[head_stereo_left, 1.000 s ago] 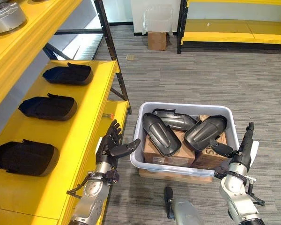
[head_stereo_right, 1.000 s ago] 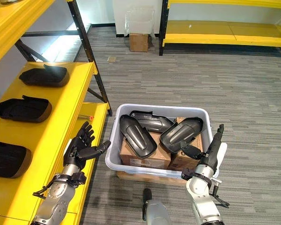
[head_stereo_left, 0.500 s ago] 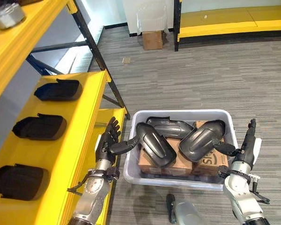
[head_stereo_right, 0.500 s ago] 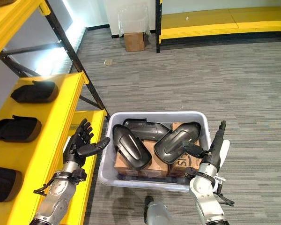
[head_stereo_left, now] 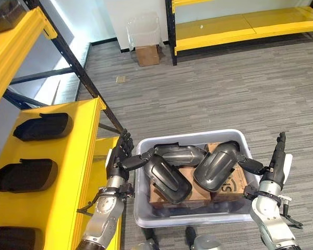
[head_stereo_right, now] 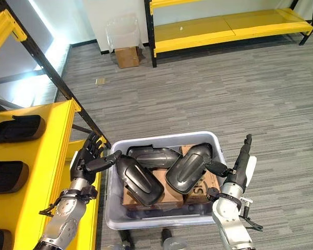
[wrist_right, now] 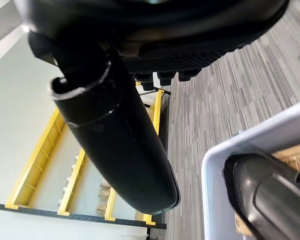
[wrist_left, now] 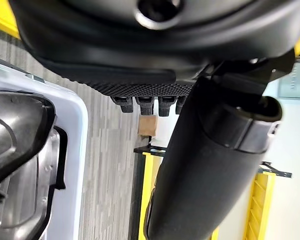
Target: Move parts from the plastic box to the shelf.
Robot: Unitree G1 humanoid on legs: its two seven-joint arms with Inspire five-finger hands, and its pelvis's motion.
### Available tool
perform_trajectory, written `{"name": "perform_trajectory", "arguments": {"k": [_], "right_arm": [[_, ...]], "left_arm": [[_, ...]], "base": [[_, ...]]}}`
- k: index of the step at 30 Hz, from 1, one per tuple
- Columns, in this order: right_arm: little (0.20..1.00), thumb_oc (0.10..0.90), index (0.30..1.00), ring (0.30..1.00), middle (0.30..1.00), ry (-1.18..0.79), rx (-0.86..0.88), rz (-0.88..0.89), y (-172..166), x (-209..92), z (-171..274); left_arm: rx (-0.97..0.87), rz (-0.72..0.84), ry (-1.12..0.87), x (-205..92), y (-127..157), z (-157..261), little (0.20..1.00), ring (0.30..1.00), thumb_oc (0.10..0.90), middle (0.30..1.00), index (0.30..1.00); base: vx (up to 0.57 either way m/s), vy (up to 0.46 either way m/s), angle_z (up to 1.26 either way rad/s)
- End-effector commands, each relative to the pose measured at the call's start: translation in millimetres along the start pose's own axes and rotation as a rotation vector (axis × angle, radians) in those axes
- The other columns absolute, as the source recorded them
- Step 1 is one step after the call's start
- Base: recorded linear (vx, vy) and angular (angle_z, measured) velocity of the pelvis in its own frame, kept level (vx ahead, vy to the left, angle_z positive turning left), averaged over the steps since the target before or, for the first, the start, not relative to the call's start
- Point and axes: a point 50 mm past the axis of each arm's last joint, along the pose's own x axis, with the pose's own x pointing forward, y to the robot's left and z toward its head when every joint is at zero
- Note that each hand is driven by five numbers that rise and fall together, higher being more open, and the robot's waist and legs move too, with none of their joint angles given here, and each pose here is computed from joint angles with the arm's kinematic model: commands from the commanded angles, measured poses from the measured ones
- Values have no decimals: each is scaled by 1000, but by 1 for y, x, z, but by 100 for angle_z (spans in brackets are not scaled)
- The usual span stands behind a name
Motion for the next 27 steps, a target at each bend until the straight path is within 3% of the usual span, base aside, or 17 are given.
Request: {"name": "perform_trajectory", "arguments": {"k": [1, 27], "right_arm": [[1000, 900, 1000, 1000, 1000, -232, 97, 8, 3, 9, 48], [1000, 900, 1000, 1000, 1000, -203, 93, 2, 11, 7, 43]], "left_arm": [[-3, -5, -216, 6, 3, 38, 1000, 1000, 900, 1000, 1000], [18, -10, -192, -3, 13, 37, 1000, 1000, 900, 1000, 1000]], "base": [[11, 31, 19], [0, 13, 1]]}}
